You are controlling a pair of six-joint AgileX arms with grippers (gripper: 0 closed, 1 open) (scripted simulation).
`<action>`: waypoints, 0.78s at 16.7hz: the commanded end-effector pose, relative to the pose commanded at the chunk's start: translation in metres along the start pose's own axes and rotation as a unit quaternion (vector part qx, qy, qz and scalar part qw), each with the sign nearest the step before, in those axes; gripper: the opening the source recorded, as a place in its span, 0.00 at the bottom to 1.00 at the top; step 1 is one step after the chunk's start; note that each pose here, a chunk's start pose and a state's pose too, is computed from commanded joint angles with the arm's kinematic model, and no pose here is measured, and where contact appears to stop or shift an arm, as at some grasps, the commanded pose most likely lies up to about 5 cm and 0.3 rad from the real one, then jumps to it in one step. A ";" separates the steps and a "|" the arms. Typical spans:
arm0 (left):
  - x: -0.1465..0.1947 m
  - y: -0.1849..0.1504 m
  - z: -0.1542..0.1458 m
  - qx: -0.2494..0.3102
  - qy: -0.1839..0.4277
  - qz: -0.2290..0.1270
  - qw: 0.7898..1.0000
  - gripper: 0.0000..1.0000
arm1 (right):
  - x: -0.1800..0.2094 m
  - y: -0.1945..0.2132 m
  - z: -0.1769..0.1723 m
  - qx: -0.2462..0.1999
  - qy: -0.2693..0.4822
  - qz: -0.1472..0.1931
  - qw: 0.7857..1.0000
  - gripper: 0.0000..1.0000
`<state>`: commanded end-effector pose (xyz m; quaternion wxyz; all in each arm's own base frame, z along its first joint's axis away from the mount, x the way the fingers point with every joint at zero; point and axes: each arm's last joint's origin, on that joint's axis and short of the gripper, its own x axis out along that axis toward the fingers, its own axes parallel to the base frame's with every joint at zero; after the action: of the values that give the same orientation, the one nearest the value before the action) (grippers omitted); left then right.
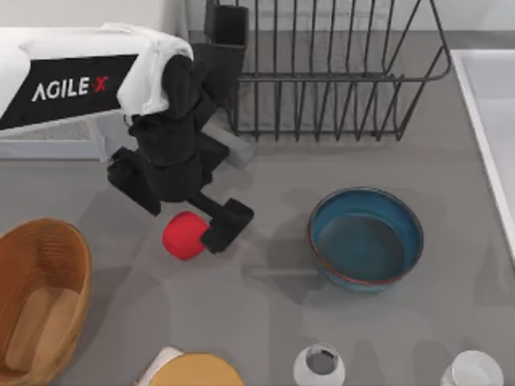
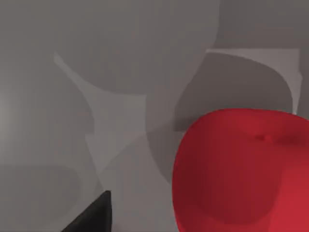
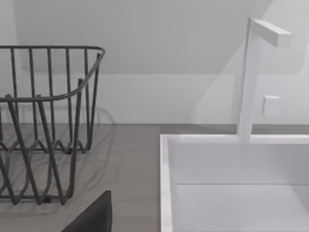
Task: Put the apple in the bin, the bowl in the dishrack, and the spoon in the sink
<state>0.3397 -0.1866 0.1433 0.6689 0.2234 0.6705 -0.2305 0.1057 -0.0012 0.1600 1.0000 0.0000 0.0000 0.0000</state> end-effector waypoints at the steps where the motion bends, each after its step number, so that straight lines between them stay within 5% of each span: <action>1: 0.011 0.000 0.000 0.000 -0.003 0.000 1.000 1.00 | 0.000 0.000 0.000 0.000 0.000 0.000 1.000 1.00; 8: 0.037 -0.001 -0.002 0.000 0.001 0.000 1.000 1.00 | 0.000 0.000 0.000 0.000 0.000 0.000 1.000 1.00; 13: 0.037 -0.001 -0.002 0.000 0.001 0.000 1.000 0.62 | 0.000 0.000 0.000 0.000 0.000 0.000 1.000 1.00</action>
<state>0.3378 -0.1866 0.1060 0.6679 0.2238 0.6714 -0.2306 0.1057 -0.0012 0.1600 1.0000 0.0000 0.0000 0.0000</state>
